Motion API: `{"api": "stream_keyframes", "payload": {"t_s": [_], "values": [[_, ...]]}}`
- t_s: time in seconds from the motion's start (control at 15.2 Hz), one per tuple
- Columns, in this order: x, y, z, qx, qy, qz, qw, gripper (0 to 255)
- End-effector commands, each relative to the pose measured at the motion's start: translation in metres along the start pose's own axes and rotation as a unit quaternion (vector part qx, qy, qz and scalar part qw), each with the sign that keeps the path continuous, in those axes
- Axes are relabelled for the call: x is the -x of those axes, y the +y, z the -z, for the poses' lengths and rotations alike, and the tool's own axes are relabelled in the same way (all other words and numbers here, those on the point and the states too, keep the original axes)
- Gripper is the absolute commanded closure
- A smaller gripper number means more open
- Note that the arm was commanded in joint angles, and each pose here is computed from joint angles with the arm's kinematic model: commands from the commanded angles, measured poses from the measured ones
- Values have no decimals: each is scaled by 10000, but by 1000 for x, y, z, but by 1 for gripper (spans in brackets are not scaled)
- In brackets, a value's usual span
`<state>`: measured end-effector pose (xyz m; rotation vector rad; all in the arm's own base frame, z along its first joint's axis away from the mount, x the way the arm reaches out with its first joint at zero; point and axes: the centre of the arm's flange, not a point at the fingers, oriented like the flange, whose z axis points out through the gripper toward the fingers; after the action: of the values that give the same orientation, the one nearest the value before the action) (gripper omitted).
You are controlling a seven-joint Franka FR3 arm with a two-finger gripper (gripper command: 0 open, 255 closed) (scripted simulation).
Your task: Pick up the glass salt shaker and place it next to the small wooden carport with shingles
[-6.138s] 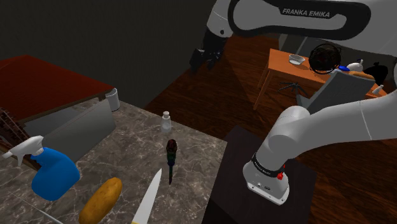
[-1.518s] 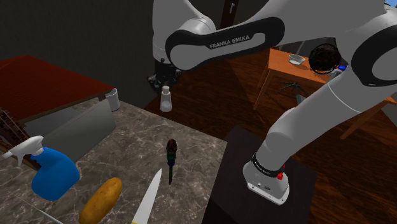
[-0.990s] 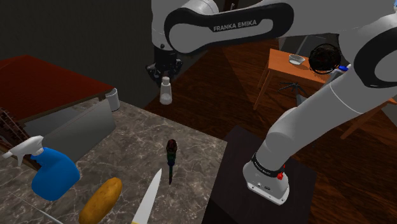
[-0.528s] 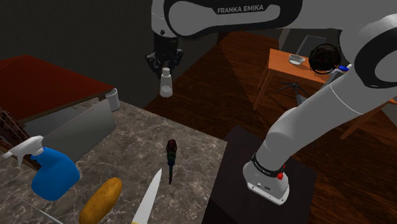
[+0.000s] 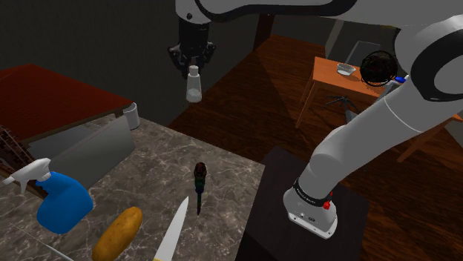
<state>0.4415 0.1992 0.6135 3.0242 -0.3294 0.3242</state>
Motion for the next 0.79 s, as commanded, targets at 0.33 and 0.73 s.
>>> {"api": "stream_keyframes", "payload": {"t_s": [0.33,0.73], "values": [[-7,2,35,1,-2,0,10000,255],[-14,4,66,1,-2,0,10000,255]]}}
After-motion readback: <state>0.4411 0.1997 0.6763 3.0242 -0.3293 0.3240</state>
